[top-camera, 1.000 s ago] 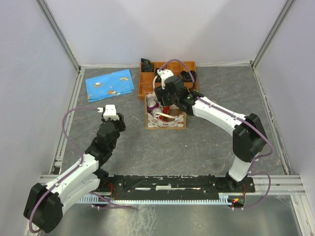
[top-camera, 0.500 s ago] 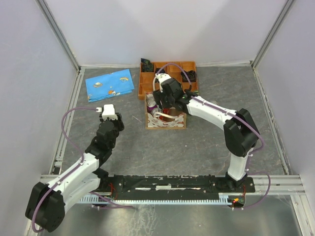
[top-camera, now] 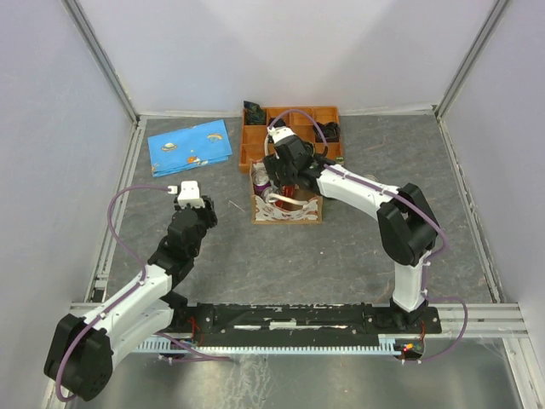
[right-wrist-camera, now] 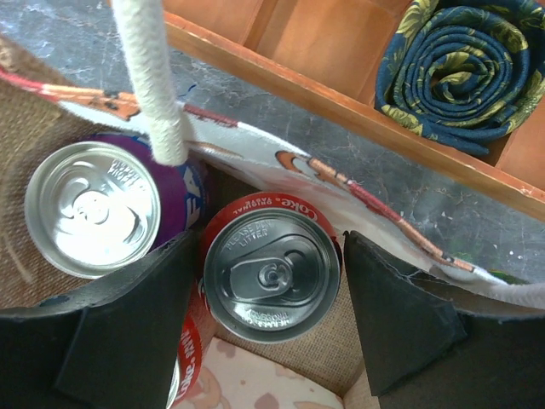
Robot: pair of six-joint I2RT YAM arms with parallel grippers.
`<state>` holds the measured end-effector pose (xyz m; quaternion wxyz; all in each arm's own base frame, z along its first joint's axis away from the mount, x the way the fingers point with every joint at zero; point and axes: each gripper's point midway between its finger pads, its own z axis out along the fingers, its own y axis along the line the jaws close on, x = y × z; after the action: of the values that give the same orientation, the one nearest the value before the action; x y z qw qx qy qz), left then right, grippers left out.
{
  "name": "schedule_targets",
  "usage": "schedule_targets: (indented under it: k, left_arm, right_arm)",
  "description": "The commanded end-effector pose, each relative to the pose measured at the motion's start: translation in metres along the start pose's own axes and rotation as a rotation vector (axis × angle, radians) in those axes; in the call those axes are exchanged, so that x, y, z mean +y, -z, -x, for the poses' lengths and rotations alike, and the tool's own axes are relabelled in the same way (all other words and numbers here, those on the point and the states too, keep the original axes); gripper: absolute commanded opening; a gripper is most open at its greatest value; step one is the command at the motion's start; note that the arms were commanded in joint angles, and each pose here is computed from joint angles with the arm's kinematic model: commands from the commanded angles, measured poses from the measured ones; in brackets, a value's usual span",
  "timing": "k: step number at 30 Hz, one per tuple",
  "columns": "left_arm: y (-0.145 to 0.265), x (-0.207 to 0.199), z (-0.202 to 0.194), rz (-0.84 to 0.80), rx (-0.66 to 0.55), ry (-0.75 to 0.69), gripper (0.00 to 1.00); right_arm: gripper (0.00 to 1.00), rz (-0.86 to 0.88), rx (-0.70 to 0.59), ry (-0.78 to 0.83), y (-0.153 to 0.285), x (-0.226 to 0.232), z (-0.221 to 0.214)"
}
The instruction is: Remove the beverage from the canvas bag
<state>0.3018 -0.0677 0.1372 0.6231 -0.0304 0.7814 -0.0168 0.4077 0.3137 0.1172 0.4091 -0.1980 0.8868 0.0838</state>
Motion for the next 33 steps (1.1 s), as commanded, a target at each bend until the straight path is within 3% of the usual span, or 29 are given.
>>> schedule_targets:
  k: [1,33]
  left_arm:
    - [-0.002,-0.007,0.014,-0.023,-0.044,0.063,0.54]
    - [-0.007,-0.013,0.011,-0.042,-0.033,0.066,0.54]
  right_arm:
    - [0.79,-0.044,0.035,0.013,-0.014,-0.004,-0.01]
    - [0.86,-0.136,0.012,0.01,0.016,-0.012,-0.009]
